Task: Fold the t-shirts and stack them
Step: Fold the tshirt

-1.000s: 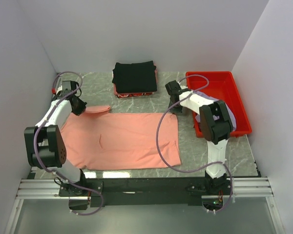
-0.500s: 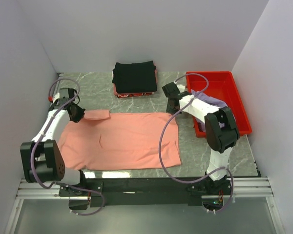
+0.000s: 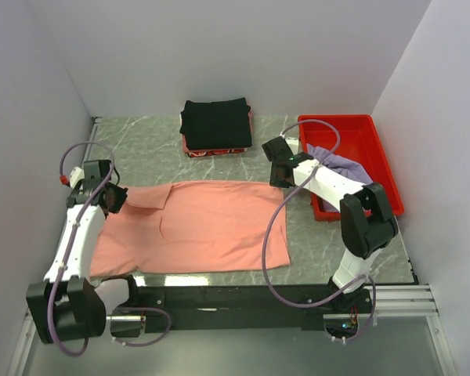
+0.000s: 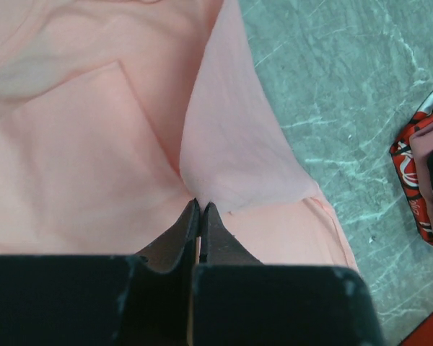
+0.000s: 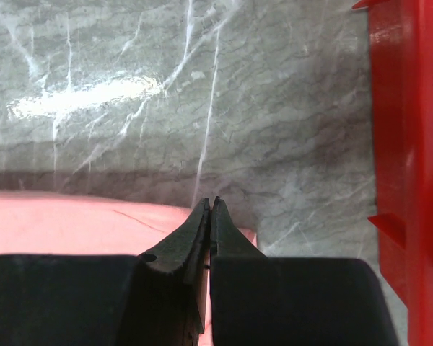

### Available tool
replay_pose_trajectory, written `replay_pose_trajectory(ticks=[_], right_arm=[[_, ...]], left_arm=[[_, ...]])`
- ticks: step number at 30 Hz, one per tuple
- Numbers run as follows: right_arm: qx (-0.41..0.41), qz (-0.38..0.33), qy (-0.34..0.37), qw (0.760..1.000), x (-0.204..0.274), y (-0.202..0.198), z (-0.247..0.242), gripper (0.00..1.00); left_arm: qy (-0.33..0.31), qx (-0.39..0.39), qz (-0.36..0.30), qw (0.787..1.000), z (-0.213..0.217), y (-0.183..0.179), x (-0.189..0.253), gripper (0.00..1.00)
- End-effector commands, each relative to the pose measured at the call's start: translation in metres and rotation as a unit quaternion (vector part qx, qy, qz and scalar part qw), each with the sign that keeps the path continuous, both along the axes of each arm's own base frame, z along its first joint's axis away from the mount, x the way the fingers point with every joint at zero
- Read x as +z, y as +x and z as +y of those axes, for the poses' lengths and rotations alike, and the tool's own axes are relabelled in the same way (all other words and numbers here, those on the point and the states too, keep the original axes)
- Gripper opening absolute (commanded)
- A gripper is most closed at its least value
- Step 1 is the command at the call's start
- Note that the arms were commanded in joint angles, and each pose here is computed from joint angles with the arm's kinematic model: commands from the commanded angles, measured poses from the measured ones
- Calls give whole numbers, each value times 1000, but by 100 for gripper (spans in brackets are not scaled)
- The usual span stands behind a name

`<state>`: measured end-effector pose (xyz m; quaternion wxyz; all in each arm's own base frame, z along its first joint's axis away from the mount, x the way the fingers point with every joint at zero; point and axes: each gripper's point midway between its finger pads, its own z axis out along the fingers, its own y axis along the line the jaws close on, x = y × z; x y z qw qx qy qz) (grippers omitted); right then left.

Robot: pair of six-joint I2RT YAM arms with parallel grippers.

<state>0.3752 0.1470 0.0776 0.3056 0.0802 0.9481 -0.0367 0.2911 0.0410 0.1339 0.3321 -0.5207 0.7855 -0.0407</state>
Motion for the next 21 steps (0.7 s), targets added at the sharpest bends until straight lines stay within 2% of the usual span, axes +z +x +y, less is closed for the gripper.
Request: replay_pose_trajectory(ticks=[1, 8, 21], right_arm=[[2, -34, -6, 999, 26, -1, -4, 0], [10, -47, -17, 999, 44, -5, -11, 0], [31, -57, -18, 998, 57, -26, -13, 0]], left_arm=[[-11, 30, -10, 999, 0, -19, 6, 1], [6, 70, -24, 997, 8, -54, 24, 2], [21, 98, -31, 994, 12, -94, 35, 5]])
